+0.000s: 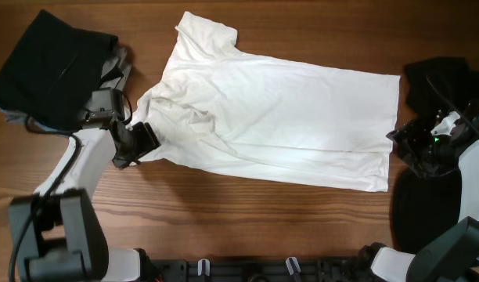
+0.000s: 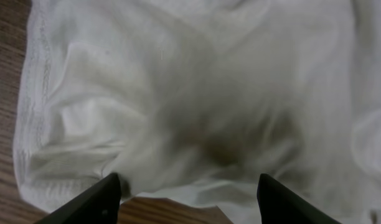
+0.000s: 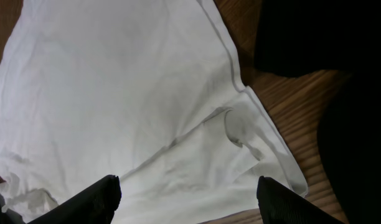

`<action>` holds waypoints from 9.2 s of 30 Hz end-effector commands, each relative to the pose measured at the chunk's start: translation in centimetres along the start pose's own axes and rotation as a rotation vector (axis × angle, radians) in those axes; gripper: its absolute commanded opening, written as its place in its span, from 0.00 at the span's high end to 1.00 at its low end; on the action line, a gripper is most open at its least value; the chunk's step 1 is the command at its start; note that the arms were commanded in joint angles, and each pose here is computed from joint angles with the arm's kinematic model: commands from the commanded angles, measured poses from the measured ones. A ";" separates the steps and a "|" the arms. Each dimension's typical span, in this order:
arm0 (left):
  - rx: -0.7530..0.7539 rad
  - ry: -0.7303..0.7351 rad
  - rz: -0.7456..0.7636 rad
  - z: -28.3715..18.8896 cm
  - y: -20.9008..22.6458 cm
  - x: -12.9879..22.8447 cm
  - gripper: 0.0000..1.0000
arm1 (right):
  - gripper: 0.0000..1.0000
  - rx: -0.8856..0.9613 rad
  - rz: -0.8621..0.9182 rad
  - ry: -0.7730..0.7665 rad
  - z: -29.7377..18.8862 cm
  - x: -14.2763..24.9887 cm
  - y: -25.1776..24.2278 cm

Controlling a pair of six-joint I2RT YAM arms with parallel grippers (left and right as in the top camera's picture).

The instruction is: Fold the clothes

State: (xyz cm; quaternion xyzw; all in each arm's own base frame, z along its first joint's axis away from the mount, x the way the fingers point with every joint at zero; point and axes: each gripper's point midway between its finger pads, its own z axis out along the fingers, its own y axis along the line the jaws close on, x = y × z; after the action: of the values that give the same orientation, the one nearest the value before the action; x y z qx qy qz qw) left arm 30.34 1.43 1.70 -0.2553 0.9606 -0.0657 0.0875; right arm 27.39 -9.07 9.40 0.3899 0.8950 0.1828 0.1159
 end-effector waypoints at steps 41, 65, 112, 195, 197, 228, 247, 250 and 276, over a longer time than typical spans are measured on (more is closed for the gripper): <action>0.185 -0.240 -0.087 -8.8 1.5 -5.2 0.49 | 0.56 -0.162 -0.214 0.380 6.9 14.2 0.7; 0.215 -0.182 0.122 -8.3 -3.4 -2.3 0.44 | 0.61 -0.071 -0.216 0.342 9.0 14.8 0.1; 0.202 -0.192 0.125 -8.3 -3.3 -2.5 0.39 | 0.41 -0.165 -0.240 0.029 8.7 7.2 2.9; 0.282 -0.171 0.611 4.2 -11.5 -3.0 0.96 | 0.84 0.108 -0.030 0.172 6.8 9.1 -1.1; 0.205 -0.216 0.530 4.7 -10.5 -4.6 0.96 | 0.83 0.112 -0.027 0.180 7.0 9.1 -1.2; -0.112 0.113 -0.066 -2.5 3.9 -0.6 0.35 | 0.96 0.393 0.191 0.214 8.7 11.6 -8.1; -0.266 0.401 -0.275 -0.1 11.8 4.8 0.96 | 0.96 0.447 0.267 0.218 5.6 9.6 -9.3; -0.234 0.410 -0.301 -1.0 11.6 5.1 0.93 | 0.96 0.458 0.250 0.195 5.5 9.0 -9.4; 0.307 -0.336 0.586 -10.4 -17.6 -11.1 0.37 | 0.38 -0.173 -0.208 -0.177 -6.8 -0.5 8.0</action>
State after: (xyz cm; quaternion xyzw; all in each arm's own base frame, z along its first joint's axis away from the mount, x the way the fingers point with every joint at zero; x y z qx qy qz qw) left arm 43.43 -4.34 19.41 -0.0147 0.9458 -0.1414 0.2919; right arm 30.33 -6.63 18.22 0.3189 0.8968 0.1925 0.2386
